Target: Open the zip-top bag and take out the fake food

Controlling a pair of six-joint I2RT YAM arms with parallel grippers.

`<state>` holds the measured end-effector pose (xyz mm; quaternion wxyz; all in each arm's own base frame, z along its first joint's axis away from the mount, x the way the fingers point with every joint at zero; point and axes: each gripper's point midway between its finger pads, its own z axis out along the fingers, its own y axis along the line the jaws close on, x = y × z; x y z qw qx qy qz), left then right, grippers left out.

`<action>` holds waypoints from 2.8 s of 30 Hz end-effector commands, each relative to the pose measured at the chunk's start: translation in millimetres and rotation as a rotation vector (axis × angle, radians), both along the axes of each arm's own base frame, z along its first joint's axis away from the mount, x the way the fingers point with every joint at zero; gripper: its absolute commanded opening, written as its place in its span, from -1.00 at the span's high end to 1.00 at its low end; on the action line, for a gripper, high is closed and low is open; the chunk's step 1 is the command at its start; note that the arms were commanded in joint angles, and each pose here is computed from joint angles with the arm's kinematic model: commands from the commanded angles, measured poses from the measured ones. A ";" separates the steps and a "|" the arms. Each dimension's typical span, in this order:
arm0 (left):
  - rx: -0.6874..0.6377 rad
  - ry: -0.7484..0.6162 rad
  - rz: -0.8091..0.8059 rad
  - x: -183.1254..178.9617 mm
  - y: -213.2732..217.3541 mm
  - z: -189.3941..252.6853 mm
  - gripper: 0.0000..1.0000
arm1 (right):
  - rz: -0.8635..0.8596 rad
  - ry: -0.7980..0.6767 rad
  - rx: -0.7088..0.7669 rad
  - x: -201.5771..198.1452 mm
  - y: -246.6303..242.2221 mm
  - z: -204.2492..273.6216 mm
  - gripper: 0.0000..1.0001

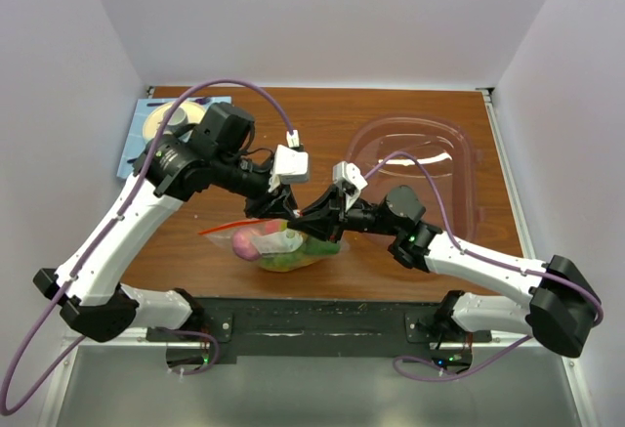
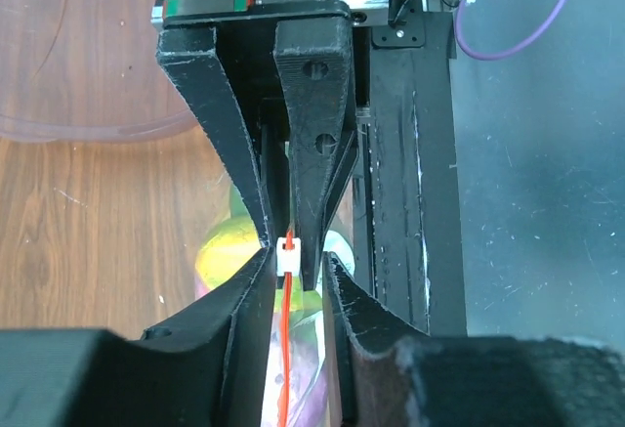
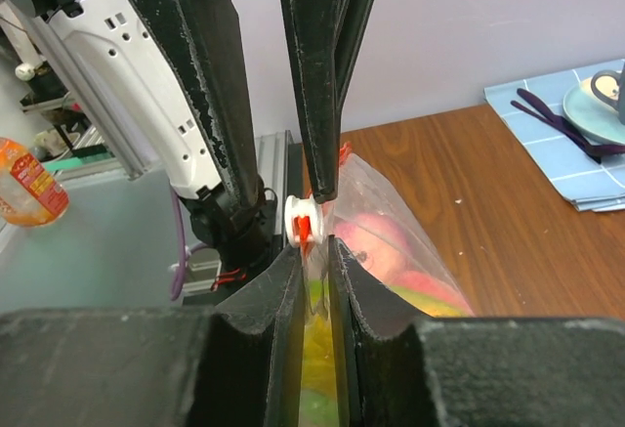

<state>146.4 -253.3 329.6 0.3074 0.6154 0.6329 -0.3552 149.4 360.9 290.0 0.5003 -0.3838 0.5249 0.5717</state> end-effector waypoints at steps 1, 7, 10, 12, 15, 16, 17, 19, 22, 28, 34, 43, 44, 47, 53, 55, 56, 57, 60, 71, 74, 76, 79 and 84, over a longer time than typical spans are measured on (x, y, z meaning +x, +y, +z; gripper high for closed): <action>-0.025 0.012 -0.019 -5.3 -3.0 0.3 0.43 | 0.022 -0.060 0.055 -4.7 0.4 29.6 0.63; 0.003 0.009 0.002 0.5 -3.0 -11.5 0.42 | 0.046 -0.050 0.055 -6.5 3.6 30.3 0.63; -0.007 0.007 0.001 1.4 -4.8 -10.1 0.45 | 0.051 -0.047 0.056 -7.2 4.0 31.0 0.63; -0.015 0.000 -0.001 2.0 -6.0 -6.5 0.57 | 0.056 -0.047 0.056 -7.9 4.2 30.7 0.63; -0.016 -0.007 0.003 2.7 -5.3 -3.9 0.72 | 0.055 -0.042 0.053 -7.3 4.2 29.8 0.63; -0.015 -0.009 0.001 3.0 -5.5 -4.3 0.74 | 0.055 -0.046 0.054 -7.3 4.0 30.3 0.63; -0.016 -0.012 0.001 2.2 -5.1 -3.3 0.75 | 0.055 -0.045 0.053 -7.5 3.8 30.2 0.63; -0.018 -0.010 0.000 1.5 -4.5 -2.6 0.77 | 0.056 -0.045 0.050 -7.9 4.0 29.2 0.63; -0.010 -0.021 0.002 1.0 -1.8 -3.3 0.87 | 0.045 -0.051 0.050 -6.5 3.4 30.1 0.63; 0.048 -0.080 0.043 3.7 14.8 -12.7 1.00 | -0.060 -0.113 0.029 2.4 -11.8 37.6 0.74; 0.082 -0.119 0.116 6.7 36.5 -22.4 1.00 | -0.255 -0.123 0.022 32.7 -33.0 41.8 1.00; 0.120 -0.115 0.153 4.4 48.8 -47.2 1.00 | -0.276 -0.083 0.015 48.7 -28.2 42.1 1.00; 0.142 -0.128 0.172 7.0 53.7 -51.4 1.00 | -0.315 -0.085 0.021 53.6 -33.8 45.6 1.00; 0.191 -0.157 0.222 11.1 68.8 -67.2 1.00 | -0.492 -0.056 0.017 82.7 -55.9 42.4 1.00; 0.273 -0.280 0.370 31.7 102.5 -81.7 1.00 | -0.790 -0.008 -0.023 124.2 -94.7 35.4 1.00; 0.294 -0.311 0.398 34.8 111.8 -84.7 1.00 | -0.833 -0.002 -0.021 128.7 -101.3 35.8 1.00; 0.312 -0.335 0.428 39.7 118.1 -84.4 1.00 | -0.846 0.002 -0.026 130.2 -103.2 34.6 1.00; 0.324 -0.345 0.440 41.5 122.2 -86.6 1.00 | -0.857 0.003 -0.024 131.7 -104.4 36.4 1.00; 0.354 -0.382 0.481 46.3 133.9 -86.7 1.00 | -0.893 0.022 -0.050 137.9 -107.4 30.4 1.00; 0.390 -0.408 0.579 38.5 161.7 -86.5 1.00 | -0.803 0.088 -0.091 135.5 -85.3 8.3 1.00; 0.345 -0.297 0.520 29.5 142.1 -97.0 1.00 | -0.679 0.151 -0.137 125.0 -62.2 -8.3 1.00; 0.338 -0.231 0.478 27.2 130.6 -105.1 1.00 | -0.609 0.192 -0.181 117.5 -49.8 -24.2 1.00; 0.355 -0.156 0.420 24.5 119.7 -119.3 1.00 | -0.561 0.233 -0.268 104.1 -44.7 -46.7 0.92; 0.352 -0.130 0.388 31.7 109.1 -122.6 1.00 | -0.675 0.239 -0.380 100.4 -75.5 -60.7 -0.22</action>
